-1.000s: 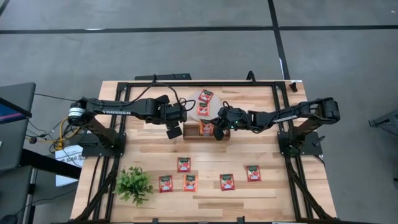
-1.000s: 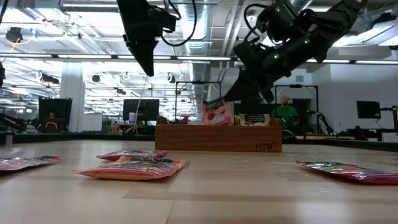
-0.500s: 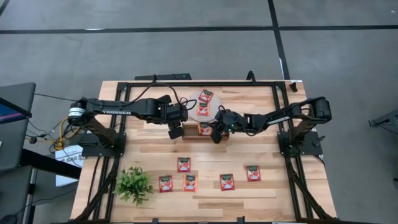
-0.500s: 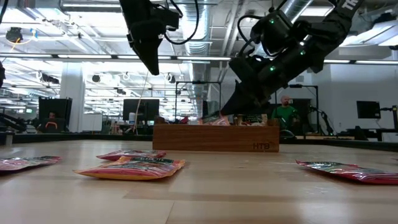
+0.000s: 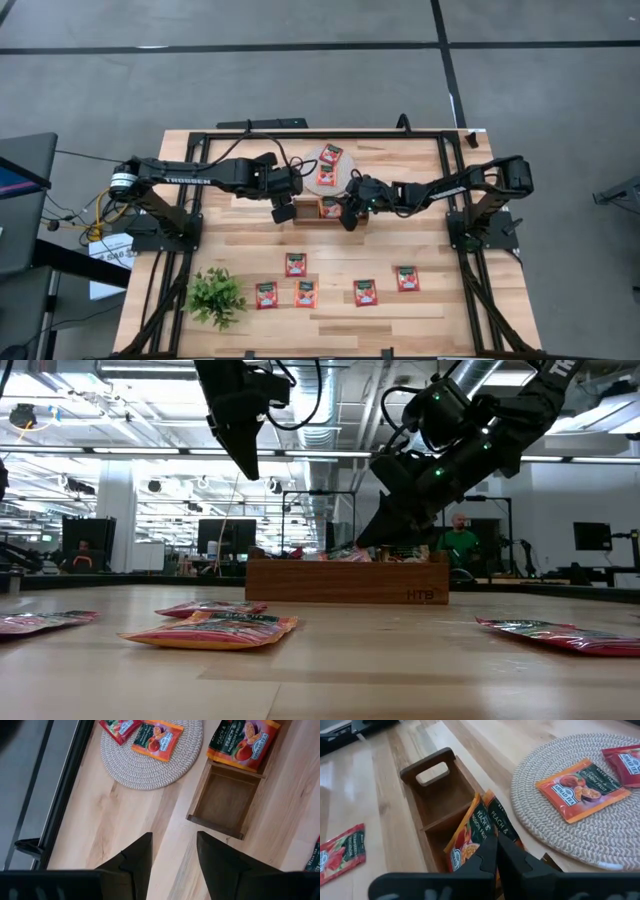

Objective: Pick & Place Tea
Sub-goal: Put the orange tea bag into the middle section of the wooden organizer

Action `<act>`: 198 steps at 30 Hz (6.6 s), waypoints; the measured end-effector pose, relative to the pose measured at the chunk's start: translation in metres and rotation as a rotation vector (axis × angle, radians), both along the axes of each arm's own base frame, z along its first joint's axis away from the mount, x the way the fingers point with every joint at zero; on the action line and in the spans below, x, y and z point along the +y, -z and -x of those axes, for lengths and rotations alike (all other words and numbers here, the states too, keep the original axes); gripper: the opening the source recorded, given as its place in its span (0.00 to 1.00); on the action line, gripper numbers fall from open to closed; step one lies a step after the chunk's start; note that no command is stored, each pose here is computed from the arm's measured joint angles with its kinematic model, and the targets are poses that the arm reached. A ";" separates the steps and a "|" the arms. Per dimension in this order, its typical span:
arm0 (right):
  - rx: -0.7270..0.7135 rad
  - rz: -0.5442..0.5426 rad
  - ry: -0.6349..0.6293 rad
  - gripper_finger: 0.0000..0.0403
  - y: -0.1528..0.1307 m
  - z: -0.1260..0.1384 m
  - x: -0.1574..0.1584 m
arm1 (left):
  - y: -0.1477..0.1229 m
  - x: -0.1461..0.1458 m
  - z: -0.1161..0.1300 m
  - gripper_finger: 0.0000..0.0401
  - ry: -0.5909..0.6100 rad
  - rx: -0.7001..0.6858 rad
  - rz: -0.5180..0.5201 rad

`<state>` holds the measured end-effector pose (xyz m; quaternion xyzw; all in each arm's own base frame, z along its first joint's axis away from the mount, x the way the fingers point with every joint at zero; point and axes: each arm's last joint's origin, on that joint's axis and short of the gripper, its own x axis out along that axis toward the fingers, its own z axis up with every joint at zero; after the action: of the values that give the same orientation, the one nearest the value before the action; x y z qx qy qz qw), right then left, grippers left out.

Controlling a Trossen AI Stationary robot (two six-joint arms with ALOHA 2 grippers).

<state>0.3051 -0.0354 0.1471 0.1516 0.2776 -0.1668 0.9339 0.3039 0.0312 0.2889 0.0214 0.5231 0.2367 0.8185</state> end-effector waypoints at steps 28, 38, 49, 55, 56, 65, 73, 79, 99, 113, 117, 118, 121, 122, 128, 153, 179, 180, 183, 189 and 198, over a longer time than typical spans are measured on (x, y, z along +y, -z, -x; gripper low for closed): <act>0.041 -0.053 -0.095 0.16 -0.002 -0.002 -0.004 | -0.001 0.000 -0.003 0.37 0.023 -0.025 -0.011; 0.104 -0.050 -0.104 0.24 -0.011 -0.008 -0.005 | -0.001 0.000 -0.003 0.37 0.023 -0.025 -0.011; 0.162 -0.052 -0.152 0.24 -0.027 -0.019 0.008 | -0.001 0.000 -0.003 0.37 0.023 -0.025 -0.011; 0.201 -0.037 -0.150 0.24 -0.038 -0.018 0.005 | -0.001 0.000 -0.003 0.37 0.039 -0.018 -0.018; 0.195 -0.028 -0.146 0.24 -0.043 -0.019 0.003 | -0.001 0.000 -0.003 0.37 0.040 -0.017 -0.018; 0.146 0.107 -0.054 0.24 -0.099 0.009 -0.016 | -0.001 -0.001 -0.004 0.37 0.055 -0.024 0.019; 0.327 0.086 0.002 0.24 -0.096 0.034 -0.030 | -0.001 -0.002 -0.004 0.37 0.034 -0.045 0.075; 0.376 -0.034 -0.149 0.24 -0.082 0.028 -0.012 | 0.000 -0.008 -0.003 0.37 0.031 -0.035 0.121; 0.242 -0.058 -0.582 0.21 -0.090 0.022 0.109 | 0.046 -0.063 0.000 0.37 0.195 -0.016 0.327; 0.399 -0.056 -0.591 0.19 -0.081 0.035 0.110 | 0.083 -0.102 -0.036 0.37 0.356 -0.087 0.485; 0.409 -0.066 -0.565 0.19 -0.078 0.035 0.104 | 0.089 -0.112 -0.036 0.37 0.412 -0.067 0.484; 0.416 -0.076 -0.549 0.19 -0.076 0.035 0.102 | 0.090 -0.114 -0.037 0.37 0.433 -0.065 0.475; 0.439 -0.108 -0.476 0.19 -0.069 0.040 0.096 | 0.095 -0.123 -0.037 0.37 0.485 -0.054 0.455; 0.440 -0.112 -0.447 0.19 -0.068 0.041 0.095 | 0.096 -0.128 -0.038 0.37 0.507 -0.061 0.452; 0.378 -0.095 -0.366 0.19 -0.076 0.054 0.094 | 0.114 -0.153 -0.044 0.37 0.567 -0.078 0.451; -0.144 -0.032 -0.224 0.19 -0.144 0.132 0.092 | 0.153 -0.164 -0.061 0.37 0.495 -0.048 0.402; -0.170 -0.018 -0.222 0.19 -0.146 0.131 0.095 | 0.141 -0.163 -0.079 0.00 0.512 -0.011 0.437; -0.170 -0.018 -0.222 0.19 -0.146 0.131 0.095 | 0.137 -0.164 -0.082 0.00 0.518 -0.028 0.440; -0.170 -0.018 -0.222 0.19 -0.146 0.131 0.095 | 0.128 -0.165 -0.086 0.00 0.525 -0.041 0.432; -0.170 -0.018 -0.222 0.19 -0.146 0.131 0.095 | 0.115 -0.166 -0.089 0.00 0.519 -0.011 0.426; -0.162 -0.022 -0.231 0.19 -0.145 0.130 0.095 | 0.056 -0.166 -0.098 0.00 0.538 0.022 0.323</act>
<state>0.1746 0.0598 0.2921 0.1416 0.2188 -0.0425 0.9645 0.4022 -0.1351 0.2327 0.0313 0.5384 -0.0747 0.8388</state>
